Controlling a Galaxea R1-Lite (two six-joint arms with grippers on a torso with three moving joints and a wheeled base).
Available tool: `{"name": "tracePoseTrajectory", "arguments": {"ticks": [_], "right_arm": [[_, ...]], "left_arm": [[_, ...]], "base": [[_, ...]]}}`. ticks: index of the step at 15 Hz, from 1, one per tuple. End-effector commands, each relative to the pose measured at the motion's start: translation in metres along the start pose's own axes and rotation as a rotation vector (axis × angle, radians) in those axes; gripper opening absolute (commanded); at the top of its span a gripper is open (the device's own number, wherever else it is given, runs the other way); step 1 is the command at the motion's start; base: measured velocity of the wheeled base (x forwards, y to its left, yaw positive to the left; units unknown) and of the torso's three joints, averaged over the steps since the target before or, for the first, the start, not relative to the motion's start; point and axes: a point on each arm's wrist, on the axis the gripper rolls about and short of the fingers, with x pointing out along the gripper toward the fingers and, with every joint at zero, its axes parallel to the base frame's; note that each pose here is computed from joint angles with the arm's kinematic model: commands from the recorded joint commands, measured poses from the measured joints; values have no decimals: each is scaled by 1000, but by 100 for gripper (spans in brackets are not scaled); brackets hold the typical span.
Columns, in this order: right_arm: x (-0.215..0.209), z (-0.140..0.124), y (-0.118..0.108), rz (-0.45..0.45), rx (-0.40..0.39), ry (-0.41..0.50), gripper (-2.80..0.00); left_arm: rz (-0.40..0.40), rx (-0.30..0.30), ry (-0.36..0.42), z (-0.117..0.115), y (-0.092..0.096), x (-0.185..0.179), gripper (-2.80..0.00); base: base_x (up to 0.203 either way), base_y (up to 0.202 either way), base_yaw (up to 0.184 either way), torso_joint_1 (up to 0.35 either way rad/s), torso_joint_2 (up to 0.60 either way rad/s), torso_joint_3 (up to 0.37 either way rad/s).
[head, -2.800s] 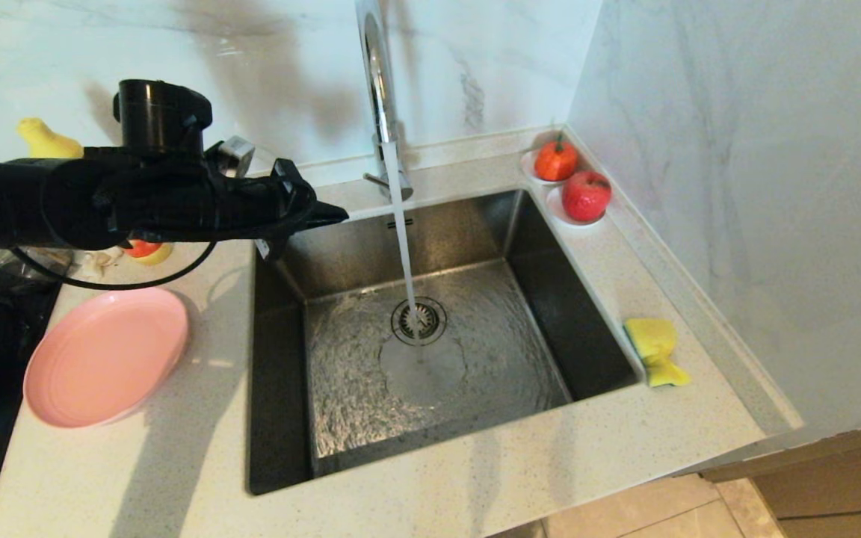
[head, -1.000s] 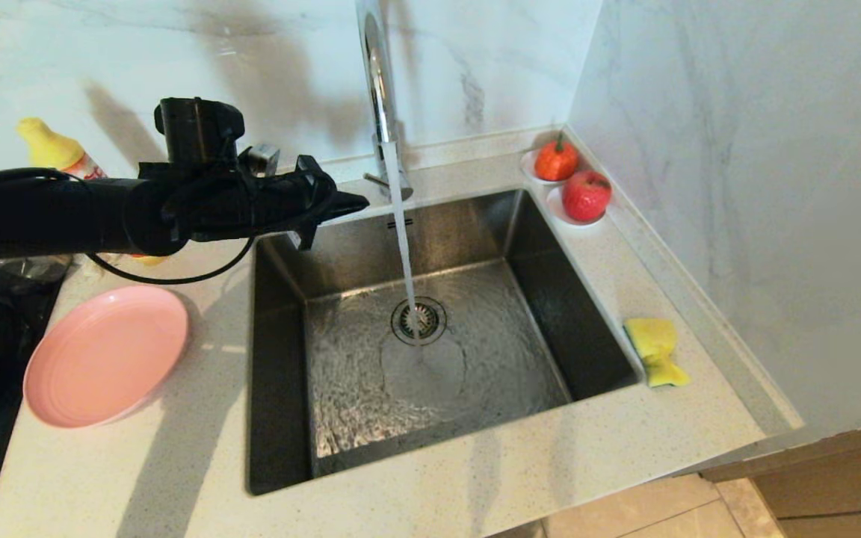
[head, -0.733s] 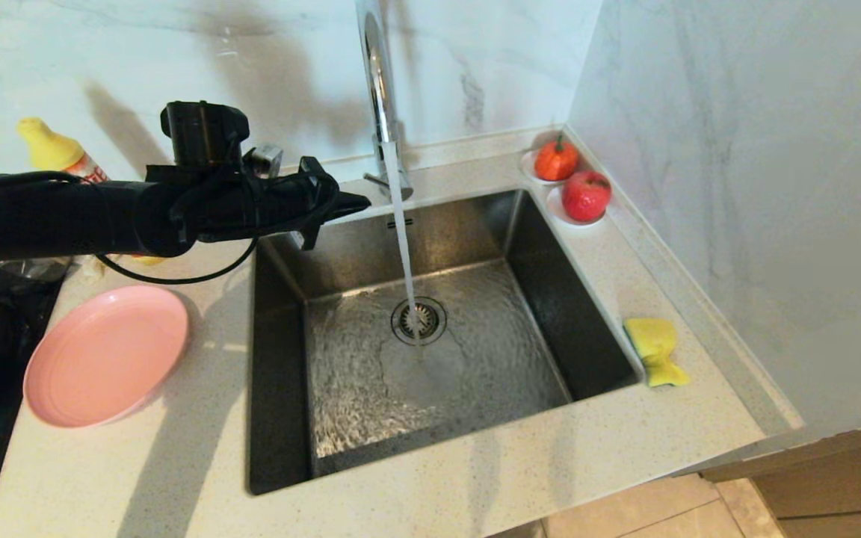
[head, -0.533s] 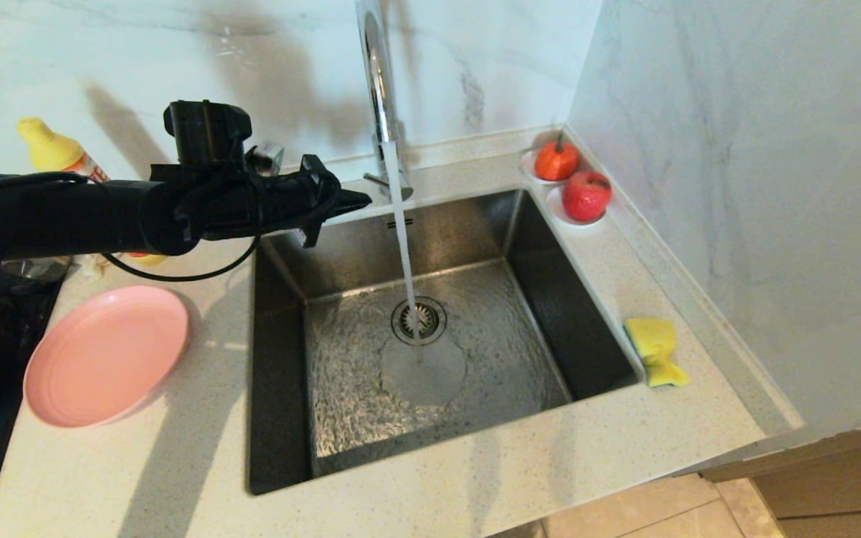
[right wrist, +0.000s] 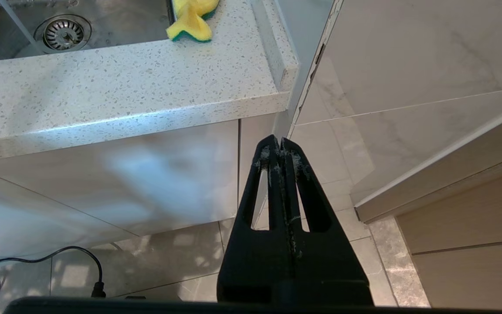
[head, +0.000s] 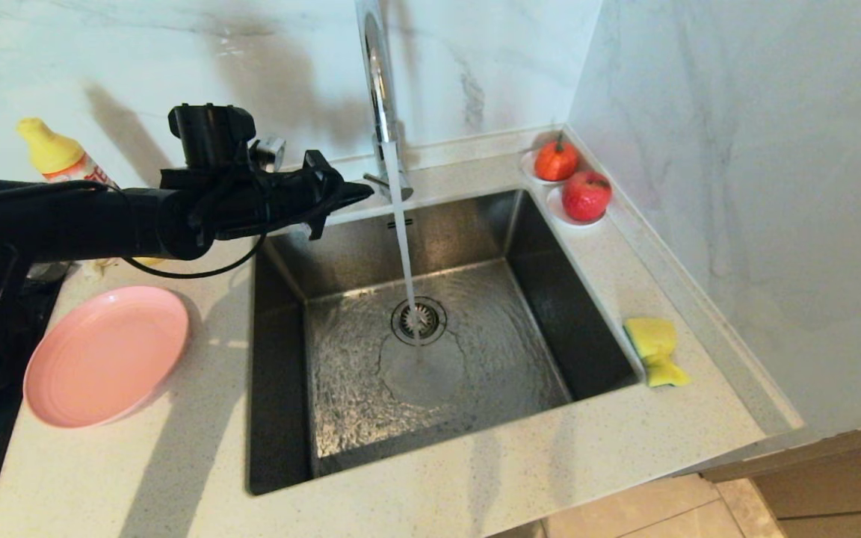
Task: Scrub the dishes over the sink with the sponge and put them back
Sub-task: Turn off the faucet
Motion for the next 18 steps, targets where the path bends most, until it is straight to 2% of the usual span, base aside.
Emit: {"name": "tracePoseTrajectory", "arguments": {"ticks": [1,8,18], "right_arm": [[0,0,0,0,0,1,-280],[0,0,0,0,0,2,-280],[0,0,0,0,0,3,-280]], "left_arm": [[-6,-2,-2,1,6,6,-280],[-2,15,-53,7,5,12,-280],[-16,34,-79,13,9,21,-280]], "base": [[0,0,0,0,0,0],[0,0,0,0,0,0],[0,0,0,0,0,0]]}}
